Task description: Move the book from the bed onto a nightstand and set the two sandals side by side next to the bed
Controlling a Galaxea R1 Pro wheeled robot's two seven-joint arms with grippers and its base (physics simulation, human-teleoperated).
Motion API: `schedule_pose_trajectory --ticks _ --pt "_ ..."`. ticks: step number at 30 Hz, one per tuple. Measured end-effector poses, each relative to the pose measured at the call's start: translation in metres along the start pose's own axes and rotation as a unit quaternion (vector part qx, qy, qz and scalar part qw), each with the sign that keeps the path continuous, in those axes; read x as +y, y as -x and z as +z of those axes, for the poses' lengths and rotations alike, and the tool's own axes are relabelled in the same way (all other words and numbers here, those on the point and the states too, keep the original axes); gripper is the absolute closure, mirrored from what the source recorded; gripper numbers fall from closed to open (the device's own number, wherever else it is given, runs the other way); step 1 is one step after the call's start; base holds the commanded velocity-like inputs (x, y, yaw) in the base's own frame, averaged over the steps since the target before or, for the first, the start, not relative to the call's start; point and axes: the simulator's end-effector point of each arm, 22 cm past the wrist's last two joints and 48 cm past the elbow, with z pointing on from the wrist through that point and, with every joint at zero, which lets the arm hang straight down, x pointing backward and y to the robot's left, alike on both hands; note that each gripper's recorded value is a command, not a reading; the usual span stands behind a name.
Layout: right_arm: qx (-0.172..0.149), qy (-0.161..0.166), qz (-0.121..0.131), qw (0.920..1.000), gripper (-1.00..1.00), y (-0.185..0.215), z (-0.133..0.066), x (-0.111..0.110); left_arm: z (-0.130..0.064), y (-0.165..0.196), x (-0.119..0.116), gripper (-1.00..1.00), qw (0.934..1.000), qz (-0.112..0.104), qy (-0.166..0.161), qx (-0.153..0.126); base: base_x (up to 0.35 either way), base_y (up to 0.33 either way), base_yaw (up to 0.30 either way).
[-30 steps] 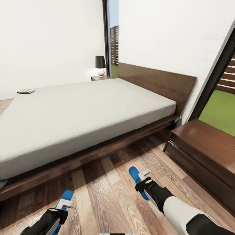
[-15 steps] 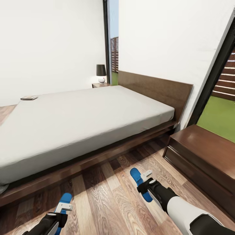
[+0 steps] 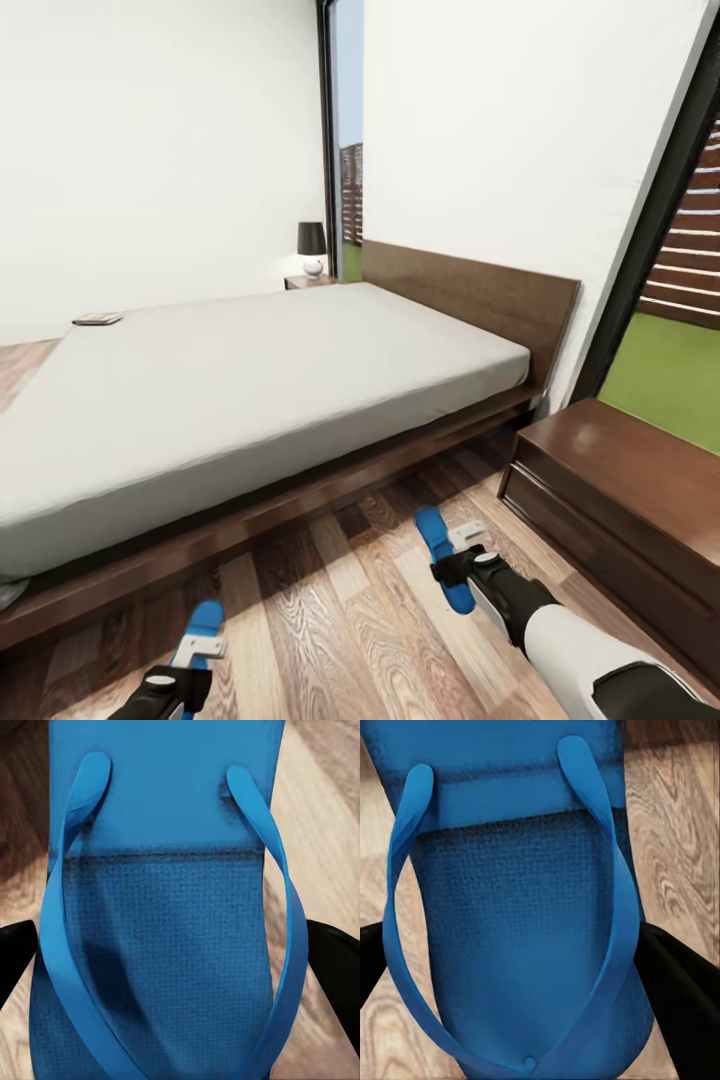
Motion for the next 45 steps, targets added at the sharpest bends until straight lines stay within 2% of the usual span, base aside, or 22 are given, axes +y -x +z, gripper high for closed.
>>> schedule_pose_trajectory --ticks 7,10,14,21,32,39,45 --pt "-0.001 -0.008 0.033 0.9994 1.0 0.002 -0.01 -0.016 -0.007 0.009 0.006 1.0 0.9998 -0.008 0.004 -0.021 0.0 0.0 0.0" --pt "0.002 -0.008 0.038 0.9992 1.0 0.003 -0.014 -0.018 -0.012 0.015 0.008 1.0 0.9997 -0.009 0.004 -0.024 0.0 0.0 0.0" --pt "0.011 -0.007 0.041 0.9991 1.0 -0.004 -0.018 -0.017 -0.019 0.022 0.01 1.0 0.9996 -0.01 0.004 -0.026 0.0 0.0 0.0" --pt "0.001 -0.005 0.042 0.9991 1.0 0.003 -0.028 -0.017 -0.03 0.032 0.013 1.0 0.9996 -0.011 0.004 -0.027 0.0 0.0 0.0" --pt "0.026 0.005 0.042 0.9988 1.0 -0.02 -0.043 -0.004 -0.047 0.041 0.018 1.0 0.9996 -0.012 0.005 -0.024 0.0 0.0 0.0" --pt "0.028 0.008 0.042 0.9987 1.0 -0.014 -0.053 -0.003 -0.057 0.046 0.019 1.0 0.9993 -0.016 0.007 -0.033 0.0 0.0 0.0" --pt "0.021 0.008 0.046 0.9987 1.0 -0.026 -0.063 -0.003 -0.067 0.053 0.016 1.0 0.9992 -0.019 0.003 -0.035 0.0 0.0 0.0"
